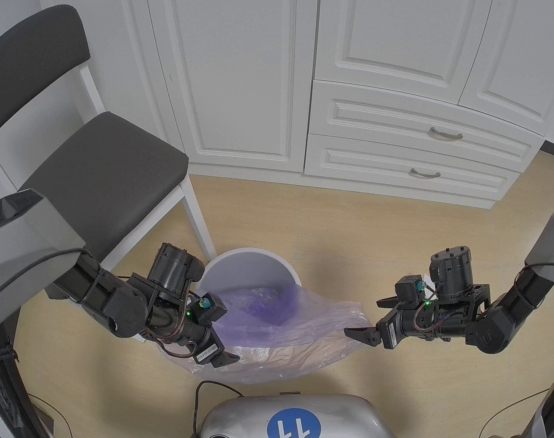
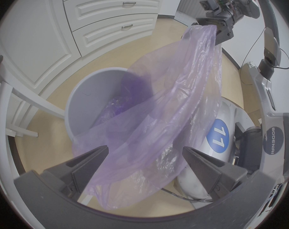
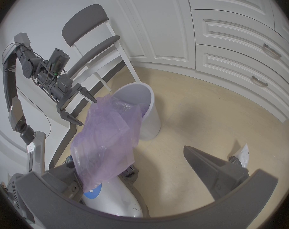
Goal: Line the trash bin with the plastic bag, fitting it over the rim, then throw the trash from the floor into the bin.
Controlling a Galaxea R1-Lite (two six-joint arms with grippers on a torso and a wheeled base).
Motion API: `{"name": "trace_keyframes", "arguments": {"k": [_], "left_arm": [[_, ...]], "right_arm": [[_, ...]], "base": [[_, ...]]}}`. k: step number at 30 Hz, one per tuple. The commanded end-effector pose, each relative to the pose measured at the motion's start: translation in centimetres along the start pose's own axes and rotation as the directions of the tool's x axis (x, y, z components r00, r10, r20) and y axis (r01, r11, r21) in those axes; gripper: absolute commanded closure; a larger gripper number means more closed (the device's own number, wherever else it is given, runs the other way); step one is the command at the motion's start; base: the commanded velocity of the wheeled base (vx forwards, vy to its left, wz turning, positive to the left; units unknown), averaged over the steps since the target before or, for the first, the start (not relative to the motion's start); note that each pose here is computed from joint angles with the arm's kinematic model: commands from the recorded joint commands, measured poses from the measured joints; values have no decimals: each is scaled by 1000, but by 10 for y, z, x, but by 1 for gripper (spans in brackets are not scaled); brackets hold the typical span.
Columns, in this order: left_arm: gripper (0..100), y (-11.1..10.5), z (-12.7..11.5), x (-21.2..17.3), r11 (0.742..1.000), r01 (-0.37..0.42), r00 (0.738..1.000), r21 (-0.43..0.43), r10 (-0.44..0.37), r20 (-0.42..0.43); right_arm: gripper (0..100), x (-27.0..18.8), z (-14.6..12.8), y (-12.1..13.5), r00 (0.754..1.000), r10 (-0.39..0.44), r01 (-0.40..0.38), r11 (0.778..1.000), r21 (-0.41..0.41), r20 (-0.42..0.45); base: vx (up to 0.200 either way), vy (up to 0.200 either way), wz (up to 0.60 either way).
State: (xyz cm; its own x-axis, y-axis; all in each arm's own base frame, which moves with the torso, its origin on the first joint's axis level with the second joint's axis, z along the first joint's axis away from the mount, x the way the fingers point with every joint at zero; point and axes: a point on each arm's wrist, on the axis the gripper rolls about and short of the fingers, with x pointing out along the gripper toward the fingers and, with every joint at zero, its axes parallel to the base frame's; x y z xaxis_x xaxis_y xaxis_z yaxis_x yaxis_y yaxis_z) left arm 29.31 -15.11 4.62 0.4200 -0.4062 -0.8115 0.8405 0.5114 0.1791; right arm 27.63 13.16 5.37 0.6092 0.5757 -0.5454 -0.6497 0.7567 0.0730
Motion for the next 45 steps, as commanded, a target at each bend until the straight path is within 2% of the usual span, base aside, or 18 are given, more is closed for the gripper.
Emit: {"name": "trace_keyframes", "arguments": {"k": [1,5,11,12,17,20,21,24,29,37,44,45], "left_arm": [[0,3,1,17,1000,9,1000,-13,-9,-13],[0,10,10,32,999,-30,999,-31,31,45],[0,13,12,49,999,-43,997,-33,45,57],[100,13,13,51,999,-41,998,-32,43,56],[100,18,18,52,997,-54,995,-47,58,76],[100,23,28,48,993,-67,991,-96,77,109],[100,29,39,45,986,-79,984,-144,100,147],[100,39,52,44,975,-88,974,-202,127,190],[100,43,58,51,958,-124,967,-257,175,184],[100,51,67,37,950,-155,952,-270,216,216],[100,75,76,33,937,-192,932,-291,267,246],[100,84,77,39,934,-195,930,-299,273,246]], "right_arm": [[0,-1,1,-1,1000,-2,2,1000,0,3],[0,-1,0,0,1000,1,-1,1000,-1,2],[0,-2,1,1,1000,2,-2,1000,-2,5],[0,-3,2,1,1000,2,-2,1000,-3,8],[0,-8,4,3,1000,3,-3,1000,-10,19],[0,-13,3,5,1000,15,-15,1000,-10,22],[0,-19,4,7,998,51,-51,999,-17,32],[0,-29,3,11,994,98,-96,994,-43,42],[0,-41,4,10,993,102,-96,991,-94,61],[0,-55,11,14,988,115,-103,988,-112,105],[0,-58,13,14,986,114,-100,988,-118,119],[0,-58,13,14,987,111,-97,988,-116,119]], "base": [[0,0,0],[0,0,0],[0,0,0],[0,0,0],[0,0,0],[0,0,0],[0,0,0],[0,0,0],[0,0,0],[0,0,0],[0,0,0],[0,0,0]]}}
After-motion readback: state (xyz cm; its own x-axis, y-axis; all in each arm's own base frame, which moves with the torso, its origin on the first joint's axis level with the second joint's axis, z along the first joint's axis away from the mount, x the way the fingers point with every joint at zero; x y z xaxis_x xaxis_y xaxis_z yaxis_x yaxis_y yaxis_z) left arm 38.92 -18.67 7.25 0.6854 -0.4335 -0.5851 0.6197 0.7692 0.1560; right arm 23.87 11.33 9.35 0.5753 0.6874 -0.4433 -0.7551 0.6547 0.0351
